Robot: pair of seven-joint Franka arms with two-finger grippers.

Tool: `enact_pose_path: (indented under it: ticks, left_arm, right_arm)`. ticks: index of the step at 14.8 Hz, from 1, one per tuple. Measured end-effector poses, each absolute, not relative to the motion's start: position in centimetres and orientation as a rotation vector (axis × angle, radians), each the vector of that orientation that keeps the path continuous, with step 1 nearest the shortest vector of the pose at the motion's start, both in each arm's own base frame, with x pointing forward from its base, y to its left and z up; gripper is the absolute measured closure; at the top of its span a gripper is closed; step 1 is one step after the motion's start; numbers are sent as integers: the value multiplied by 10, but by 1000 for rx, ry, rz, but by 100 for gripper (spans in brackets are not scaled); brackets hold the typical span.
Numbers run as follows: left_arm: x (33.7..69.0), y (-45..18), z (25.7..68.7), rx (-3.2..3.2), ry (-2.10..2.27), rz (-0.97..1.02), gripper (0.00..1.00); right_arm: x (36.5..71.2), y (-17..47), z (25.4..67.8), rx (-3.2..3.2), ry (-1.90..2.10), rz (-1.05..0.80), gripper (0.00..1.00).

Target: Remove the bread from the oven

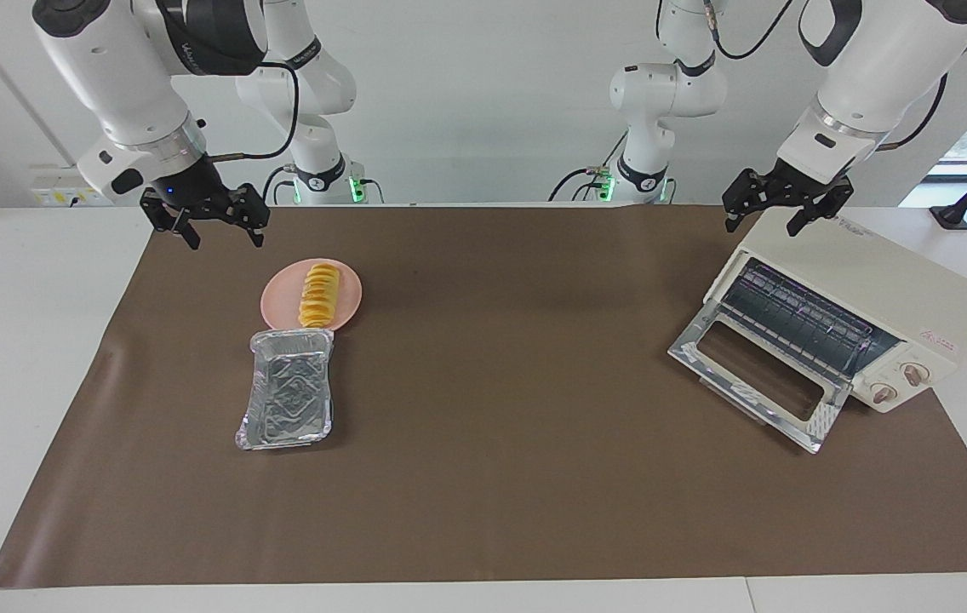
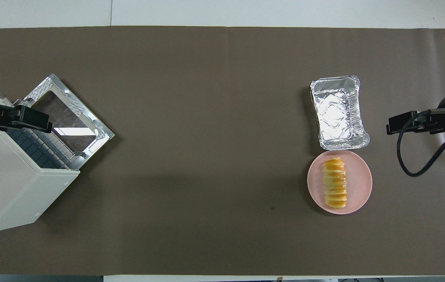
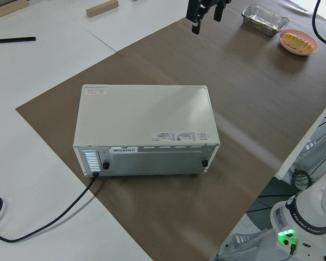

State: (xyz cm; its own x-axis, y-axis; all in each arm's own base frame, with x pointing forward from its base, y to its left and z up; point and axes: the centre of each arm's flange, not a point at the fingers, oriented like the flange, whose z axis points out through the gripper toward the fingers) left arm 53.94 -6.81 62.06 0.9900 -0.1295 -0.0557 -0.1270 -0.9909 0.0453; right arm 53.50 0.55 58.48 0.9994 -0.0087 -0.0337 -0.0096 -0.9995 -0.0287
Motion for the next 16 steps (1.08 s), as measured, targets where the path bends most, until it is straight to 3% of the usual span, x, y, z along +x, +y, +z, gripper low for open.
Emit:
enact_pose_path:
  ticks: [16]
  left_arm:
    - [539,-68,621,3092,-199,-91,0]
  right_arm:
    - [527,-4,585,-3145,-66,153,0]
